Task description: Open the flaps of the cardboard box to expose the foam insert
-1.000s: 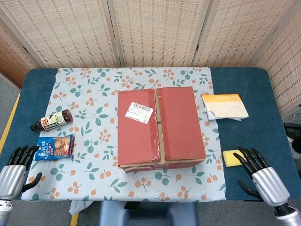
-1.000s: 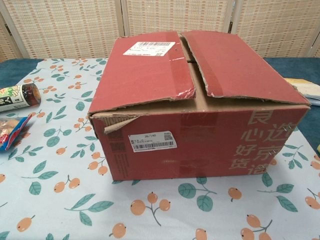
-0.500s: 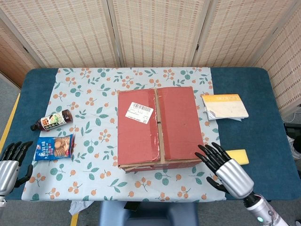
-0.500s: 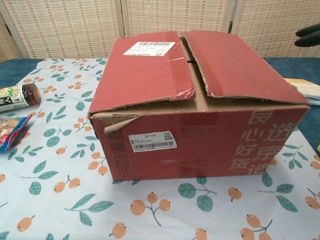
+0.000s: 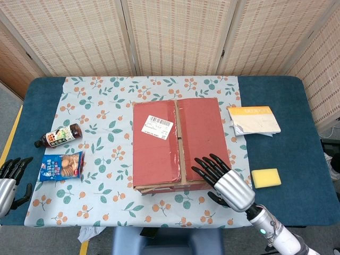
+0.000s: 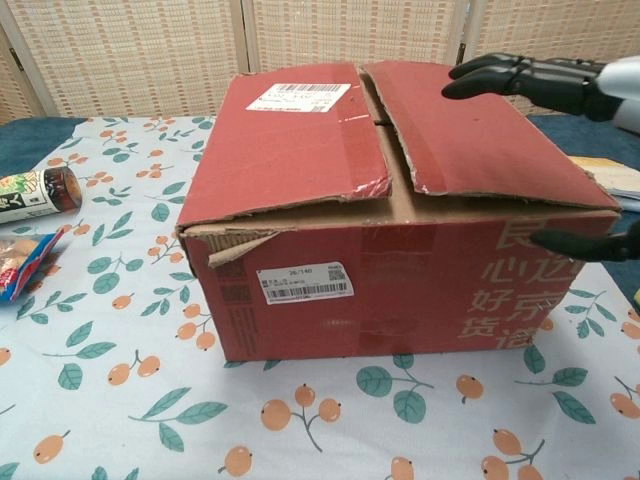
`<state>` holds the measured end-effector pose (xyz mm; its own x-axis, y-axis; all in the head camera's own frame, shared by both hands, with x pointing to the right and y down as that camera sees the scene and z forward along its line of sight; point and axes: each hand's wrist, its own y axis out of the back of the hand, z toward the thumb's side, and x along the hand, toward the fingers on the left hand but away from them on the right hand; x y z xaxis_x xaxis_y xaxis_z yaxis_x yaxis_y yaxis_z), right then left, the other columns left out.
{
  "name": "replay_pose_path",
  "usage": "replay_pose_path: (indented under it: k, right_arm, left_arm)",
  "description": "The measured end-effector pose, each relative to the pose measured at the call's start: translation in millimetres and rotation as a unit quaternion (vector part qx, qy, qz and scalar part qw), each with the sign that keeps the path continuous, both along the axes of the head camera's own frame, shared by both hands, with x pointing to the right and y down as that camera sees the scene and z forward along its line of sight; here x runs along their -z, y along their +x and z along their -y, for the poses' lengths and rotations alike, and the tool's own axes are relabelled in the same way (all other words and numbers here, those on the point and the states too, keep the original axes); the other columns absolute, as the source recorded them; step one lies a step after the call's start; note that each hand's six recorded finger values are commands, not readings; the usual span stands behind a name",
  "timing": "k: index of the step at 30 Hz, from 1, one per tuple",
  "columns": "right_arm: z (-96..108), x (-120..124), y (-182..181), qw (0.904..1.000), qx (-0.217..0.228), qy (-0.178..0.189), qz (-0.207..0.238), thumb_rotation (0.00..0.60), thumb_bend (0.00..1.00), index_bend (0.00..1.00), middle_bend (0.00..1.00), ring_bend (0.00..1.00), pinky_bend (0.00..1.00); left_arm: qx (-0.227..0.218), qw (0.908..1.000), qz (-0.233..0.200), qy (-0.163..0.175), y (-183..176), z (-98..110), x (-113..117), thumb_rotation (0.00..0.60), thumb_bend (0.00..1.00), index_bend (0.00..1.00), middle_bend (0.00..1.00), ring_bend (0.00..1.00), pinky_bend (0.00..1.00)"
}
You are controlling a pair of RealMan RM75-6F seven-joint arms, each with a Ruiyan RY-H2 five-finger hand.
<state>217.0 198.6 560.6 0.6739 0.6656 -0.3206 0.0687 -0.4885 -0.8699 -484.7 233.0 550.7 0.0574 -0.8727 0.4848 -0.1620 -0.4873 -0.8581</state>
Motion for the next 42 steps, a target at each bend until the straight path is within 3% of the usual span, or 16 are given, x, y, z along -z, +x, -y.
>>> replay_pose_path:
  k: [16, 24, 28, 32, 39, 42]
  right_arm:
    - [26.4, -23.4, -37.1, 0.9997, 0.001, 0.025, 0.004, 0.6, 0.38, 0.0, 0.0, 0.0, 0.0]
    - [38.3, -23.0, -47.2, 0.9989, -0.013, 0.03, 0.033, 0.6, 0.38, 0.0, 0.0, 0.0, 0.0]
    - [45.4, -13.5, -44.6, 0.9968, -0.032, 0.027, 0.068, 0.6, 0.38, 0.0, 0.0, 0.0, 0.0]
    - [51.8, 4.0, -32.2, 0.9933, -0.052, 0.047, 0.092, 0.6, 0.38, 0.0, 0.0, 0.0, 0.0]
    - [51.8, 42.8, 5.1, 0.9859, -0.087, 0.101, 0.101, 0.6, 0.38, 0.0, 0.0, 0.0, 0.0]
    - [46.1, 56.9, 35.0, 0.9817, -0.116, 0.125, 0.085, 0.6, 0.38, 0.0, 0.0, 0.0, 0.0]
  left_arm:
    - [0.011, 0.9999, -0.004, 0.007, -11.1, 4.5, 4.3, 0.6, 0.66, 0.02, 0.16, 0.08, 0.0]
    - [0.013, 0.9999, -0.009, 0.007, -11.3, 3.3, 5.5, 0.6, 0.66, 0.02, 0.16, 0.08, 0.0]
    - [0.014, 0.9997, -0.018, 0.006, -11.9, 2.6, 7.8, 0.6, 0.66, 0.02, 0.16, 0.08, 0.0]
    - [0.015, 0.9996, -0.022, 0.005, -11.7, 2.1, 8.1, 0.6, 0.66, 0.02, 0.16, 0.08, 0.0]
    - [0.018, 0.9993, -0.033, 0.003, -13.2, 3.2, 8.6, 0.6, 0.66, 0.02, 0.16, 0.08, 0.0]
    - [0.017, 0.9994, -0.03, 0.003, -13.0, 3.0, 8.4, 0.6, 0.66, 0.02, 0.16, 0.08, 0.0]
